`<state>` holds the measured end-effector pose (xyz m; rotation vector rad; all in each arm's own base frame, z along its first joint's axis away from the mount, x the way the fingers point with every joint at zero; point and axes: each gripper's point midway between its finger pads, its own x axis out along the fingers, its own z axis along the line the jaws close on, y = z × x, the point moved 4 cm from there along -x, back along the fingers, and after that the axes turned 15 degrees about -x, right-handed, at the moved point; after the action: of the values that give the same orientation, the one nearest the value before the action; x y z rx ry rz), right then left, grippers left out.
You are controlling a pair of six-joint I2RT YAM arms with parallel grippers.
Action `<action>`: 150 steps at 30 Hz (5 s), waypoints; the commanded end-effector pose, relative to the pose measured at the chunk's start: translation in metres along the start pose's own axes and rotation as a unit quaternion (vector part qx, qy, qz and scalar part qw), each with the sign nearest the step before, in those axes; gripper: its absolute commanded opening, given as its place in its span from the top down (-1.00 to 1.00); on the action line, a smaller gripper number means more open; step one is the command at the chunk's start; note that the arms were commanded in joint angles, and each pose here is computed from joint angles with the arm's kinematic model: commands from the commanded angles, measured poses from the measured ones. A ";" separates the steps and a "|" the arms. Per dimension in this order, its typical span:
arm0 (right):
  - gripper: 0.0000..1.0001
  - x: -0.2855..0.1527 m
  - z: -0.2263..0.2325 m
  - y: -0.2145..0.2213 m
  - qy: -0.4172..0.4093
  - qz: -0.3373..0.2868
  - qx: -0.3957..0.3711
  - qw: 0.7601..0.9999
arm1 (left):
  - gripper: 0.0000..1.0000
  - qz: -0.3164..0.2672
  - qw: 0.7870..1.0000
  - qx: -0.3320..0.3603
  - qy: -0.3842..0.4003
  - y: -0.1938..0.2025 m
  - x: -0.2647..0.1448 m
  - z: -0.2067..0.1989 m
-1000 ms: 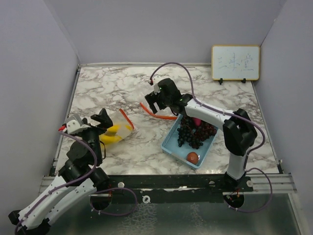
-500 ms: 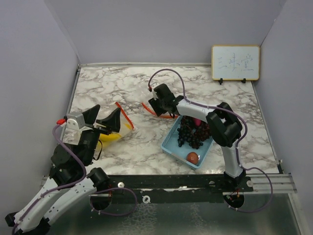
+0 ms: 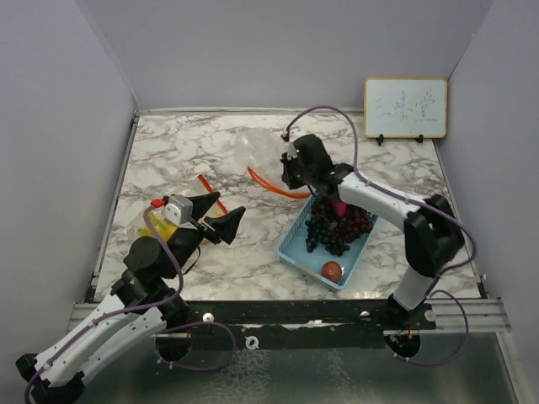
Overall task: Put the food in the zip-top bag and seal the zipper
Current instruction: Pick up the zipper food storage bag at the center of the board, then open the zipper of the food storage bag, then pick up the fake vegetable from the bin.
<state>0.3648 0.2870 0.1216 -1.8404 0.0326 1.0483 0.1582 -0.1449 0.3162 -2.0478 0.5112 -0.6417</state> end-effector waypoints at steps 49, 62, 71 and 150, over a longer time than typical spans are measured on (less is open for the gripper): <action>0.98 -0.215 0.049 -0.091 -0.344 -0.306 0.127 0.879 | -0.07 -0.071 0.974 -0.157 0.150 0.019 0.078 -0.044; 0.98 -0.222 0.052 -0.092 -0.356 -0.312 0.117 0.873 | -0.60 -0.056 0.975 -0.172 0.127 0.027 0.078 -0.038; 0.98 -0.229 0.056 -0.089 -0.372 -0.316 0.107 0.866 | 0.01 -0.062 0.973 -0.182 0.129 0.032 0.091 -0.038; 0.56 -0.126 -0.069 0.080 0.173 0.024 0.149 0.973 | 1.00 0.148 0.940 -0.015 -0.307 0.068 0.051 0.068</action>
<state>0.2873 0.1410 0.1256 -1.7490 0.5532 0.8045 0.2294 -0.1588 0.2385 -1.9776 0.4225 0.2220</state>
